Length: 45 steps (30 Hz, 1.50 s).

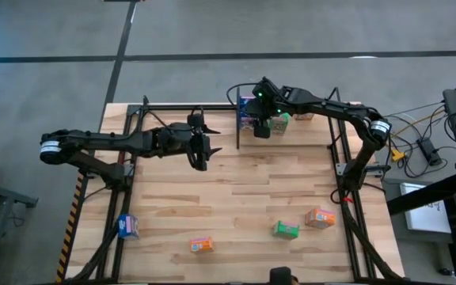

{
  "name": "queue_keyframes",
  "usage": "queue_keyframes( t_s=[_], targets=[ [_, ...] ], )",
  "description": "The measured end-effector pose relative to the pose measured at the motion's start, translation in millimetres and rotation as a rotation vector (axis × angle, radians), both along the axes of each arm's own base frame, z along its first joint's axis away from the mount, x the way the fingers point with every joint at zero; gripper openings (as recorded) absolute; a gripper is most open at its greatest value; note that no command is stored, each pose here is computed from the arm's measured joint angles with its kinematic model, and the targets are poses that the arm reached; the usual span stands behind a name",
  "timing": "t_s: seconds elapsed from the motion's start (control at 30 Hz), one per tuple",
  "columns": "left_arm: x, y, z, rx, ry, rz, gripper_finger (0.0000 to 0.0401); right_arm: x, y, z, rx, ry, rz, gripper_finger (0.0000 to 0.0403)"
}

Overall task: Stack cereal on shelf
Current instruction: Put the top blue cereal box on the shelf aligned with the other blue cereal box on the shelf, then put the green cereal box on the shelf aligned with the other green cereal box on the shelf

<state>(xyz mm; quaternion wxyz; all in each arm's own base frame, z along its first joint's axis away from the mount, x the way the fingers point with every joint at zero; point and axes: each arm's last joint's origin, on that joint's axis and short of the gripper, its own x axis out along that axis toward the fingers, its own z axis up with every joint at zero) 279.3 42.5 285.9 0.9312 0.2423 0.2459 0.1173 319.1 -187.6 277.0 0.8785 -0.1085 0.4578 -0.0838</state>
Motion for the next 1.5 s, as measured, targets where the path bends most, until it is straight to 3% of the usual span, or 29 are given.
queue_keyframes(
  t_s=[0.47, 0.77, 1.17, 1.5],
  targets=[
    [0, 0, 0, -0.002, 0.0, 0.0, 0.0233, 1, 0, 12, 0.007, -0.012, -0.019, 0.0224],
    [0, 0, 0, -0.002, 0.0, 0.0, 0.0233, -3, 10, 37, 0.07, -0.015, -0.069, 0.0223],
    [0, 0, 0, -0.003, -0.001, 0.0, 0.0233, -9, 63, 66, 0.143, -0.086, -0.06, 0.0192],
    [0, 0, 1, -0.016, -0.015, 0.005, 0.0233, -9, 135, 63, 0.342, 0.042, -0.083, 0.0178]
  ],
)
